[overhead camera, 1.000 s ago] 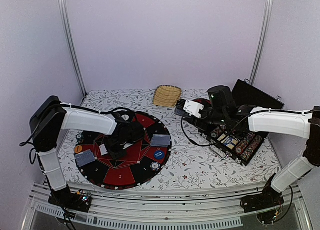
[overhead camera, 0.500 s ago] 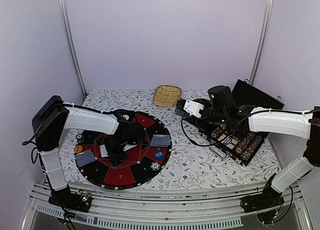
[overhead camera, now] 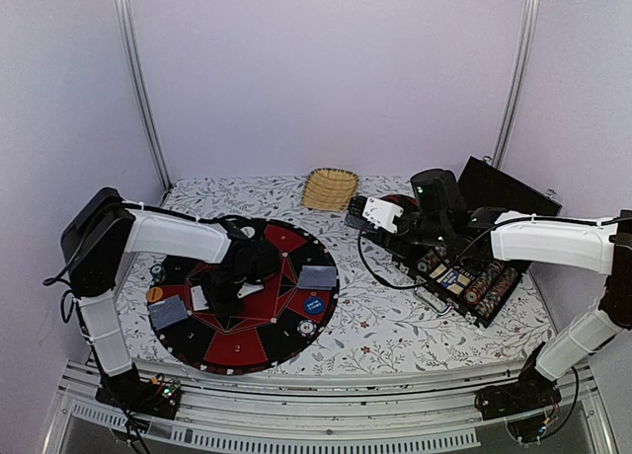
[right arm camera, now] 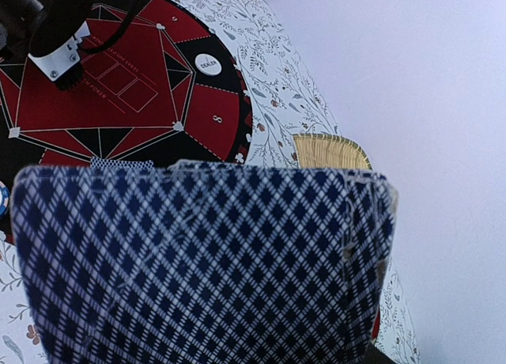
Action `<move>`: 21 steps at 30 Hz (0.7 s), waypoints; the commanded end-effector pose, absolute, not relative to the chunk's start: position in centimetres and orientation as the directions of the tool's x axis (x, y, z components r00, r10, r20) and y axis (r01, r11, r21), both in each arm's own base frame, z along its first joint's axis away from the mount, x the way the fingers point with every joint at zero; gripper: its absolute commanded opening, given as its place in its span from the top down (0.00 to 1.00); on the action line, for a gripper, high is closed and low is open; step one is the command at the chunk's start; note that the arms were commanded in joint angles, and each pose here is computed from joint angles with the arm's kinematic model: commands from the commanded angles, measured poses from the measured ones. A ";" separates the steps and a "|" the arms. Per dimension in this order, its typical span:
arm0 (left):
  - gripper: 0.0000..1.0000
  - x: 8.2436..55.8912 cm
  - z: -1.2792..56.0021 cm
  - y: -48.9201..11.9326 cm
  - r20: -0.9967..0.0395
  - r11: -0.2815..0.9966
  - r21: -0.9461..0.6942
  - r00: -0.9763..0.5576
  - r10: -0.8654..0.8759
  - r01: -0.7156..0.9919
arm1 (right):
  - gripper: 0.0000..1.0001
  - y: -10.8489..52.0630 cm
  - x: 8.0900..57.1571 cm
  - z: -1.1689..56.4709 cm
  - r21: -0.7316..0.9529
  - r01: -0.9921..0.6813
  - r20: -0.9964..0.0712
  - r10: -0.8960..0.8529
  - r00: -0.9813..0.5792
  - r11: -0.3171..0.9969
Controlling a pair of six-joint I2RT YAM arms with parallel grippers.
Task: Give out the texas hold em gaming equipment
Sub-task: Flop the poker card into the community card area.
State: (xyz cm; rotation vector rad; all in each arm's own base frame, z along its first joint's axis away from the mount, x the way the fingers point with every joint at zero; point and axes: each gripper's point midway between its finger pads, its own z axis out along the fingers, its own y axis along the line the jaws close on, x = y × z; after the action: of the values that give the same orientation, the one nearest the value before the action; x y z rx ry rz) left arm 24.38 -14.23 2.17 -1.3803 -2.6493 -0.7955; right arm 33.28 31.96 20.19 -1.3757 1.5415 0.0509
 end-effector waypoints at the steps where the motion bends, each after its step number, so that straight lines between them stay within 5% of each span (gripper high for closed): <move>1: 1.00 24.4 3.3 -13.8 0.236 0.507 0.392 -0.617 0.751 0.768 | 0.53 31.6 33.3 21.6 -0.573 -0.735 -0.689 -0.699 0.191 0.363; 15: 1.00 23.9 2.4 -14.3 0.256 0.505 0.353 -0.601 0.757 0.788 | 0.52 31.5 33.3 21.4 -0.576 -0.733 -0.685 -0.702 0.193 0.361; 21: 0.67 23.2 3.1 -16.1 0.213 0.490 0.313 -0.563 0.798 0.813 | 0.52 31.5 33.3 21.4 -0.576 -0.734 -0.684 -0.704 0.193 0.358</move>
State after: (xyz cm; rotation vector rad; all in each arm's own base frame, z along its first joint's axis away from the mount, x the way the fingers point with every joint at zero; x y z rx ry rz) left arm 23.90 -14.69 2.57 -1.3855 -2.6760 -0.6752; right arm 33.28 31.95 20.18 -1.3767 1.5412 0.0498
